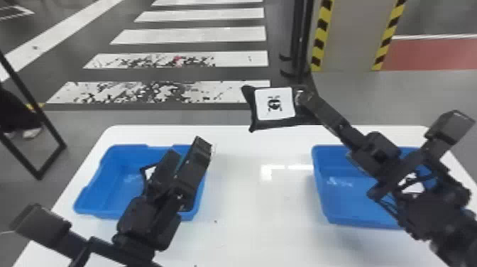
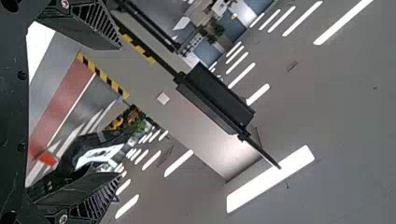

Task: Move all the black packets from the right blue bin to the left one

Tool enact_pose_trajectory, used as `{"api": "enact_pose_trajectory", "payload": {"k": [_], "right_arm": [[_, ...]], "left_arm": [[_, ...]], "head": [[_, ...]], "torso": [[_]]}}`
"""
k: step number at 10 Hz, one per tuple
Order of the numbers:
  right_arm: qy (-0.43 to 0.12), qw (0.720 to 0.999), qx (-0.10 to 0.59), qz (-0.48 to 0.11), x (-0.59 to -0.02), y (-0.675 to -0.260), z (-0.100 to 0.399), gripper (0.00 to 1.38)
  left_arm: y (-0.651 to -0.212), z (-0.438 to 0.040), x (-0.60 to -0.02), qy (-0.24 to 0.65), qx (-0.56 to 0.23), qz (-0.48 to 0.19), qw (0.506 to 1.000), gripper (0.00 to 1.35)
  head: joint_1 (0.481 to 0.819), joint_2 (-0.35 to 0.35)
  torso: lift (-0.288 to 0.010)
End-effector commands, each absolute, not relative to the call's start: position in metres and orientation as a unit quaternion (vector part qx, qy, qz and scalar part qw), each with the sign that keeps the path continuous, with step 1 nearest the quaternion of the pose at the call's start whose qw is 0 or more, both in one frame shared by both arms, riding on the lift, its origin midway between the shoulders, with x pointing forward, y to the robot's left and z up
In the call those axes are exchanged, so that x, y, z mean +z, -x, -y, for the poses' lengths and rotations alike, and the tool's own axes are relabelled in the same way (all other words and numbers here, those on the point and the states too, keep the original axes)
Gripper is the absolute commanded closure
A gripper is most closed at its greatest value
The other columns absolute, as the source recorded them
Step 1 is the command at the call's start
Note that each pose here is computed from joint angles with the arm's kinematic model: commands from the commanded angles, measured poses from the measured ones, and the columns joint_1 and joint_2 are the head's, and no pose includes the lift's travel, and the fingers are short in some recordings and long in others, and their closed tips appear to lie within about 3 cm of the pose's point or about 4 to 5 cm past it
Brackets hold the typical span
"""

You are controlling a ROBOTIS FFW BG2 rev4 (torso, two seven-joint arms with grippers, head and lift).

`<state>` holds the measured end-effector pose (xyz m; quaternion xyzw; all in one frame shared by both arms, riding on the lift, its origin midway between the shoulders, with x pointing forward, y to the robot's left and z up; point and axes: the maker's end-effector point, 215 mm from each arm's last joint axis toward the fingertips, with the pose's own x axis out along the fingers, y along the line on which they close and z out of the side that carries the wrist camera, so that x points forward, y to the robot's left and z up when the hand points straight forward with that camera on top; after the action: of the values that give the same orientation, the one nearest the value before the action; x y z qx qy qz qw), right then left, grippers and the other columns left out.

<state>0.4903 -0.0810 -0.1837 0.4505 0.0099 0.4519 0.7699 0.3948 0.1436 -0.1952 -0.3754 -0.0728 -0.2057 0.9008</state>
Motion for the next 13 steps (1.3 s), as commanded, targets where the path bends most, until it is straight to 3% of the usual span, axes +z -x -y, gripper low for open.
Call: {"api": "enact_pose_trajectory", "payload": {"k": [1, 4, 7, 8, 9, 10, 11, 13], "right_arm": [[-0.469, 0.741, 0.48, -0.023, -0.179, -0.479, 0.052, 1.22], [-0.494, 0.689, 0.526, -0.063, -0.182, -0.452, -0.006, 1.22], [-0.507, 0.663, 0.544, -0.09, -0.19, -0.432, -0.031, 1.22], [-0.508, 0.659, 0.547, -0.092, -0.189, -0.43, -0.034, 1.22], [-0.509, 0.658, 0.547, -0.092, -0.189, -0.428, -0.035, 1.22], [-0.51, 0.659, 0.545, -0.091, -0.19, -0.429, -0.033, 1.22], [-0.512, 0.661, 0.542, -0.086, -0.19, -0.432, -0.031, 1.22], [-0.514, 0.664, 0.537, -0.083, -0.192, -0.435, -0.028, 1.22]], "left_arm": [[-0.395, -0.13, -0.189, 0.395, -0.225, 0.071, 0.888, 0.06], [-0.395, -0.123, -0.186, 0.383, -0.234, 0.073, 0.891, 0.07], [-0.396, -0.128, -0.188, 0.374, -0.23, 0.072, 0.896, 0.17], [-0.397, -0.133, -0.185, 0.369, -0.225, 0.081, 0.898, 0.43], [-0.398, -0.14, -0.182, 0.36, -0.214, 0.091, 0.904, 0.89], [-0.396, -0.15, -0.181, 0.351, -0.194, 0.098, 0.911, 1.11], [-0.394, -0.154, -0.179, 0.35, -0.182, 0.1, 0.913, 1.22], [-0.393, -0.158, -0.175, 0.325, -0.178, 0.11, 0.922, 1.22]], "head": [[0.638, 0.078], [0.637, 0.125], [0.652, 0.182], [0.659, 0.197], [0.661, 0.215], [0.659, 0.227], [0.657, 0.234], [0.653, 0.25]], "torso": [[-0.14], [-0.14], [-0.14], [-0.14], [-0.14], [-0.14], [-0.14], [-0.14]]}}
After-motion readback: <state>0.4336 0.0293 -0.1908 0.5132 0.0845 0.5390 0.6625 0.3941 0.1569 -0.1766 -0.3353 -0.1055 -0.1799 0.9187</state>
